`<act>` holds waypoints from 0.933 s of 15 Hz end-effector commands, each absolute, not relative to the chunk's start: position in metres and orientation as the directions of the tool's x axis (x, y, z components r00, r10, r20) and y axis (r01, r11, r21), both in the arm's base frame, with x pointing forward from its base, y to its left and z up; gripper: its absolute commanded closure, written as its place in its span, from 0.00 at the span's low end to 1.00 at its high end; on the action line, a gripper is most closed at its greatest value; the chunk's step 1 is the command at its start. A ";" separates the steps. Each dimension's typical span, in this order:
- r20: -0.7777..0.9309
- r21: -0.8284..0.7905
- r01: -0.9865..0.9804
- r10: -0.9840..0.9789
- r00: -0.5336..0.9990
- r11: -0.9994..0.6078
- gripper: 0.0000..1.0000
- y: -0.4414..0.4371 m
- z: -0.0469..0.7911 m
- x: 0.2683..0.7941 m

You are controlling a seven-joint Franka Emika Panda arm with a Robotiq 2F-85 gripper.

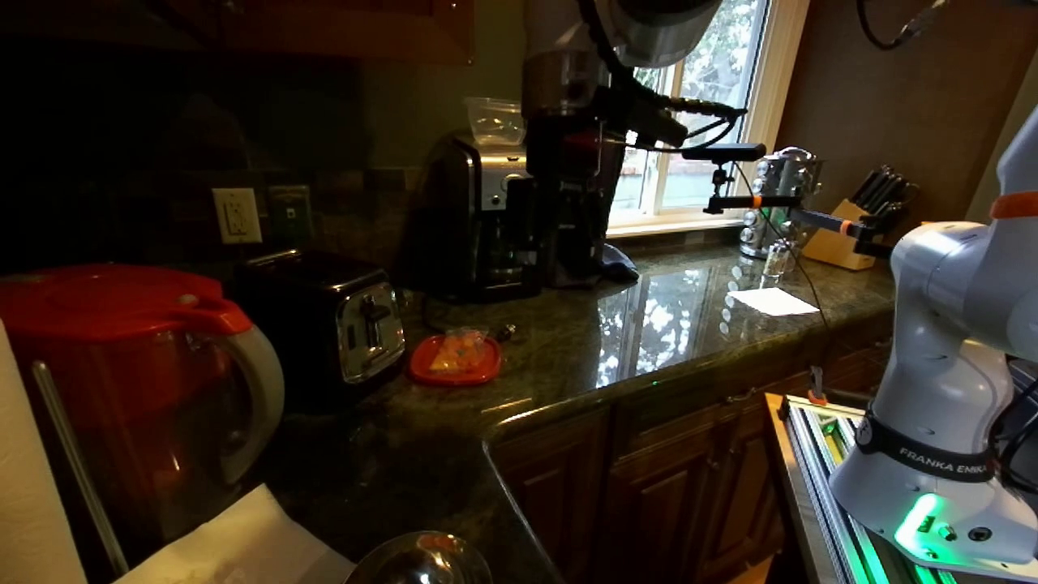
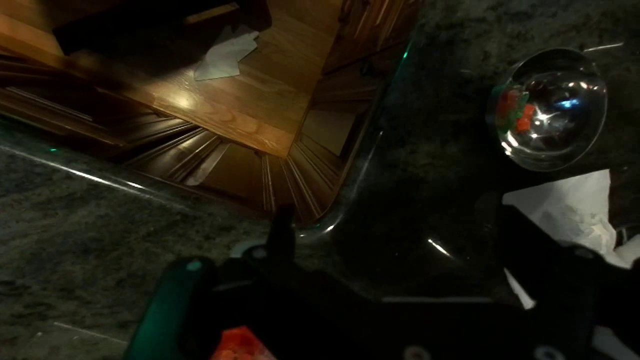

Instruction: Put the metal bowl into the cupboard

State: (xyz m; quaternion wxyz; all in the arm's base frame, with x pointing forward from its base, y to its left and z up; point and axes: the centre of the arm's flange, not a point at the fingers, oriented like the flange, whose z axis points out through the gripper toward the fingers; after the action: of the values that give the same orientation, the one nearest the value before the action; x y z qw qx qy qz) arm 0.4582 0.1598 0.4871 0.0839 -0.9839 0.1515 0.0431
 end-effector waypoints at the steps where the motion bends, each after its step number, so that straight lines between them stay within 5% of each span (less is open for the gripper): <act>1: -0.117 -0.159 -0.317 -0.301 0.946 -0.935 0.00 0.227 0.450 0.468; 9: -0.151 -0.131 -0.329 -0.309 0.939 -0.935 0.00 0.239 0.427 0.460; 14: -0.151 -0.102 -0.542 -0.525 0.837 -0.834 0.00 0.258 0.373 0.490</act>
State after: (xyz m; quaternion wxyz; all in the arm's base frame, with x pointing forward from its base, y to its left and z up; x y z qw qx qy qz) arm 0.4713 0.2365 0.4113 0.0774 -0.9663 0.2387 0.0577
